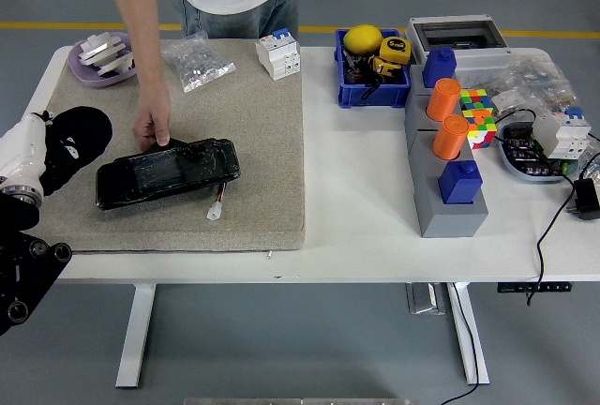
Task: Pick the rag up,wipe the panel,place it on the desk
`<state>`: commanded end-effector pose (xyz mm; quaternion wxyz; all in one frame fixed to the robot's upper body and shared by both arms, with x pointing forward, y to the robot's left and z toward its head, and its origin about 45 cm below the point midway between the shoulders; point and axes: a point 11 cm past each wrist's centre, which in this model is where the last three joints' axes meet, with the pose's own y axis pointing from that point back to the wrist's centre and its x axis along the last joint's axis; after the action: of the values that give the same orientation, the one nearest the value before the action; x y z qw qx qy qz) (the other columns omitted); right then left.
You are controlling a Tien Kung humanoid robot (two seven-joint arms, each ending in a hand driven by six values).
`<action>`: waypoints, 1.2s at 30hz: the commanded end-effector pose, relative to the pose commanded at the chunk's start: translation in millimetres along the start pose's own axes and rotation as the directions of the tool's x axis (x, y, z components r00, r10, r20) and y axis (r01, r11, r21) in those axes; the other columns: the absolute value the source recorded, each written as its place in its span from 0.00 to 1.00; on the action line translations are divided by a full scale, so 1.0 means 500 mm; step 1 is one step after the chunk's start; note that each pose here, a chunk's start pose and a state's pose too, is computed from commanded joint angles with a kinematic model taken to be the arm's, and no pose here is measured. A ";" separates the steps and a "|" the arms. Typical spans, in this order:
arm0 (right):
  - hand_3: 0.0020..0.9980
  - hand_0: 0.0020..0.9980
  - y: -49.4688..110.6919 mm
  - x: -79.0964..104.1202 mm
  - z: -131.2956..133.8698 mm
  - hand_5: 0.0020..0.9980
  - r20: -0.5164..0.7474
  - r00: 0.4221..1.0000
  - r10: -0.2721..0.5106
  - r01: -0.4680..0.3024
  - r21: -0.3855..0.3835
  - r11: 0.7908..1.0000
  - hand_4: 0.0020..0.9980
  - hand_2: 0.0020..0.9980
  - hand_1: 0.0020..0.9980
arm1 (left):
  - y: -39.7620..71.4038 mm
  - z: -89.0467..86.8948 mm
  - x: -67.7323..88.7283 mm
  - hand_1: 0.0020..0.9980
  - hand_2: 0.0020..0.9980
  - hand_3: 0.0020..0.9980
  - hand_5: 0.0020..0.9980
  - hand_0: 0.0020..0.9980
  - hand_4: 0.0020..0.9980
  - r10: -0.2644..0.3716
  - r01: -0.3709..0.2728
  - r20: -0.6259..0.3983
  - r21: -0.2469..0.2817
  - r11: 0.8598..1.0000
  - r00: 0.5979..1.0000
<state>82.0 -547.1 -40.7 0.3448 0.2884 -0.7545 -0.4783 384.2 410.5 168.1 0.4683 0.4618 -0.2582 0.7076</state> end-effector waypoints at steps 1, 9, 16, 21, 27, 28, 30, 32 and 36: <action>0.64 0.76 0.000 -0.001 -0.001 0.57 0.000 1.000 0.000 0.000 0.001 1.000 1.00 0.66 0.30 | -0.005 -0.005 0.000 0.48 0.61 0.51 0.00 0.30 0.04 -0.003 0.003 0.003 0.010 1.000 1.000; 0.64 0.76 -0.001 -0.004 0.003 0.58 0.002 1.000 -0.002 0.002 -0.003 1.000 1.00 0.66 0.30 | -0.023 -0.048 0.001 0.55 0.67 0.55 0.00 0.37 0.27 -0.052 0.048 0.049 0.080 0.996 0.997; 0.64 0.76 -0.001 -0.007 0.000 0.58 0.002 1.000 -0.001 0.001 0.002 1.000 1.00 0.66 0.30 | -0.024 -0.044 0.000 0.65 0.73 0.57 0.00 0.46 0.60 -0.072 0.068 0.045 0.070 0.995 0.996; 0.64 0.76 -0.001 -0.007 -0.002 0.58 0.003 1.000 0.001 -0.001 0.005 1.000 1.00 0.66 0.30 | -0.023 -0.037 0.000 0.74 0.79 0.59 0.00 0.58 0.80 -0.088 0.086 0.035 0.066 0.994 0.996; 0.64 0.76 -0.001 -0.006 -0.004 0.58 0.004 1.000 0.005 -0.005 0.007 1.000 1.00 0.66 0.30 | -0.024 -0.027 0.009 0.75 0.80 0.64 0.06 0.60 0.90 -0.082 0.081 0.021 0.053 0.995 0.996; 0.64 0.76 -0.001 -0.006 -0.004 0.58 0.005 1.000 0.006 -0.006 0.007 1.000 1.00 0.66 0.30 | -0.024 -0.026 0.011 0.75 0.80 0.64 0.06 0.60 0.90 -0.082 0.081 0.020 0.053 0.995 0.996; 0.63 0.76 0.000 -0.005 -0.005 0.57 0.006 1.000 0.008 -0.008 0.009 1.000 1.00 0.66 0.29 | -0.025 -0.026 0.014 0.76 0.81 0.66 0.10 0.62 0.92 -0.079 0.078 0.024 0.056 0.995 0.997; 0.63 0.76 0.000 -0.005 -0.005 0.57 0.006 1.000 0.008 -0.008 0.010 1.000 1.00 0.66 0.29 | -0.025 -0.028 0.016 0.76 0.81 0.66 0.10 0.62 0.92 -0.085 0.083 0.025 0.060 0.995 0.996; 0.63 0.76 0.000 -0.004 -0.005 0.57 0.007 1.000 0.011 -0.011 0.010 1.000 1.00 0.66 0.29 | -0.022 -0.031 0.023 0.76 0.82 0.70 0.18 0.63 0.94 -0.085 0.084 0.016 0.060 0.995 0.996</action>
<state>85.1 -547.1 -40.6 0.3433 0.2845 -0.7596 -0.4735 386.3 432.4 171.0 0.4816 0.4925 -0.2216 0.6902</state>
